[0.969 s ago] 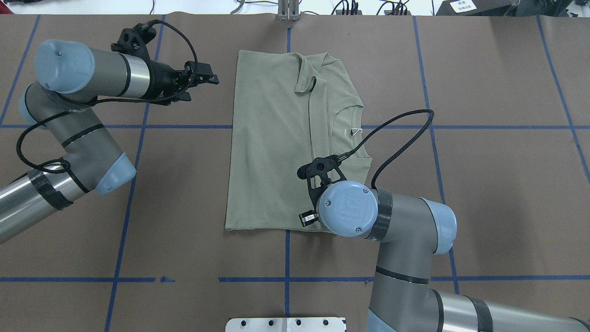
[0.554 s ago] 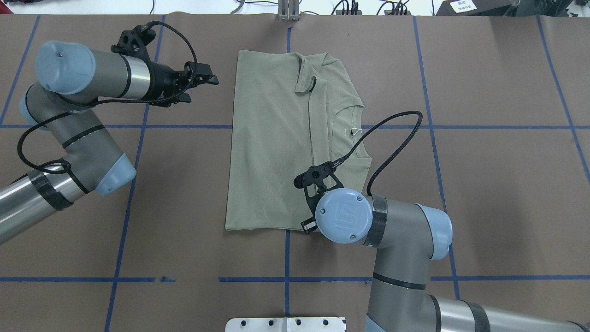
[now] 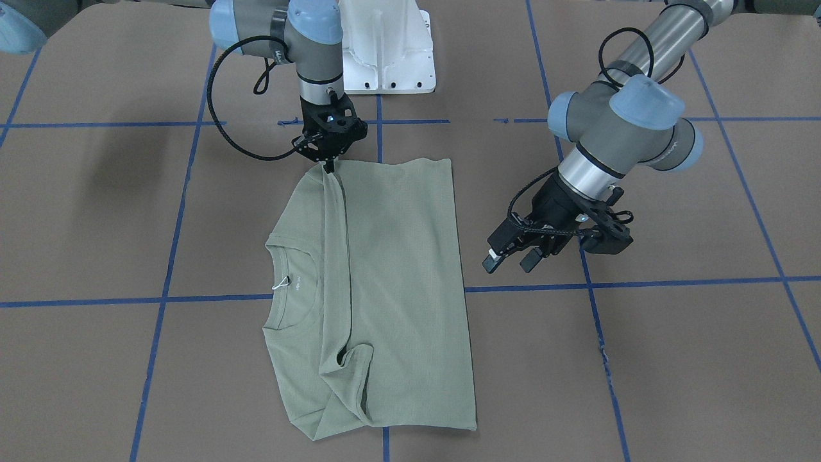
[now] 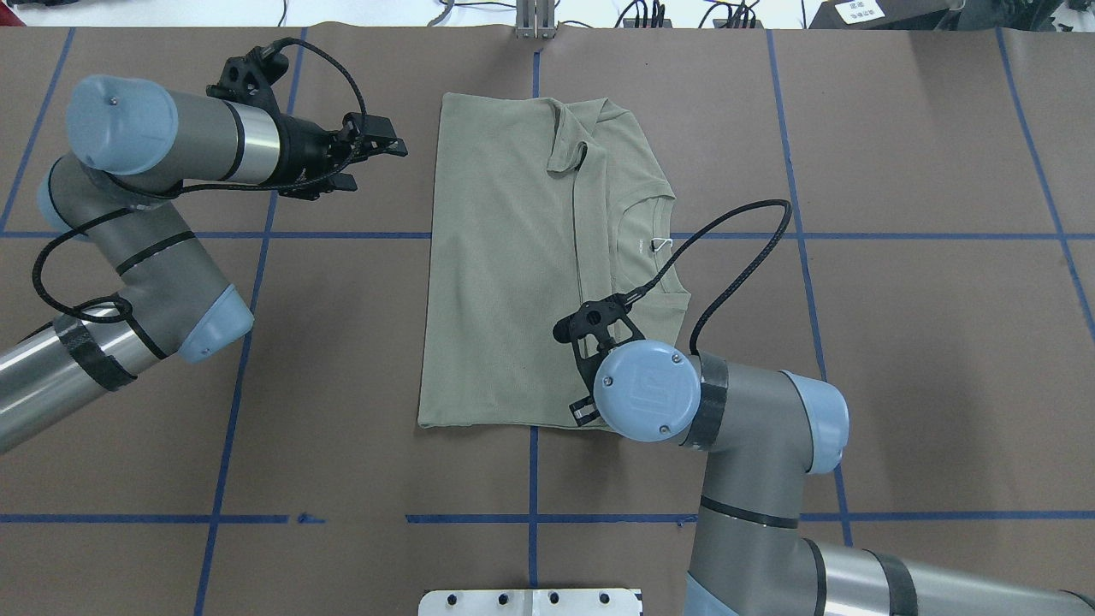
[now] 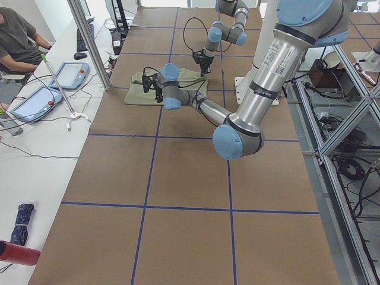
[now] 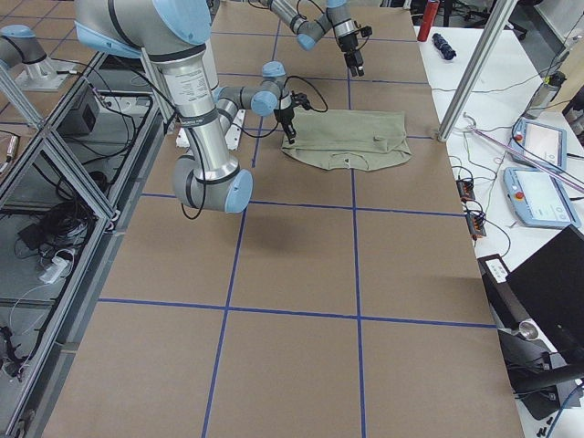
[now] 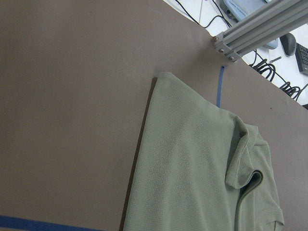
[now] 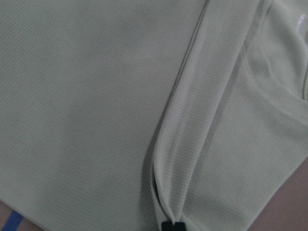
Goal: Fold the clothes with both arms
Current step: 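Grasp the shirt's side edge with the right gripper near the collar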
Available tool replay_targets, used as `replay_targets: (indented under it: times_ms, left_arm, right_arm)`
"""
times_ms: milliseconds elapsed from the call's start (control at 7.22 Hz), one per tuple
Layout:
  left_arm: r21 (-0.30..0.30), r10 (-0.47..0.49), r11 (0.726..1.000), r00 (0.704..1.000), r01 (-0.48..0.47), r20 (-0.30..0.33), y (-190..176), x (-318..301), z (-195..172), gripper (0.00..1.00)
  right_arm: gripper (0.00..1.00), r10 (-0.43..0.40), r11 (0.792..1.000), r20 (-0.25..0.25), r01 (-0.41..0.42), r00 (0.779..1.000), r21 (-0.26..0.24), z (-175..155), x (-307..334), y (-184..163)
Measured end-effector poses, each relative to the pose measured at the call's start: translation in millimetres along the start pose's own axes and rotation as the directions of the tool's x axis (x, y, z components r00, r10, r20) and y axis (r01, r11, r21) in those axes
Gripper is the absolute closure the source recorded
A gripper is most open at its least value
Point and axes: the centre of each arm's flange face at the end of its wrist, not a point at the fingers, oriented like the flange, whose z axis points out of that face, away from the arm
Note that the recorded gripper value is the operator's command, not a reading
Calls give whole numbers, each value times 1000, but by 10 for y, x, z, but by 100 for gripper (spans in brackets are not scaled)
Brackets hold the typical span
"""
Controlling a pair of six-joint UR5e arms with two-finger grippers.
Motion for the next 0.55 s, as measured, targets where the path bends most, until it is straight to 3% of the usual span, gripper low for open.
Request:
replay_targets:
  times_ms: [277,554]
  left_arm:
    - [-1,-25,1000,1000,25,-8,11,51,-6,0]
    - [-1,-51,999,999,51,-18,21,107,-20,0]
  right_arm:
    - [100,-22,1000,-13,22,1000,-12,-93,482,114]
    - [100,38,999,-77,-40,996,-25,85,541,746]
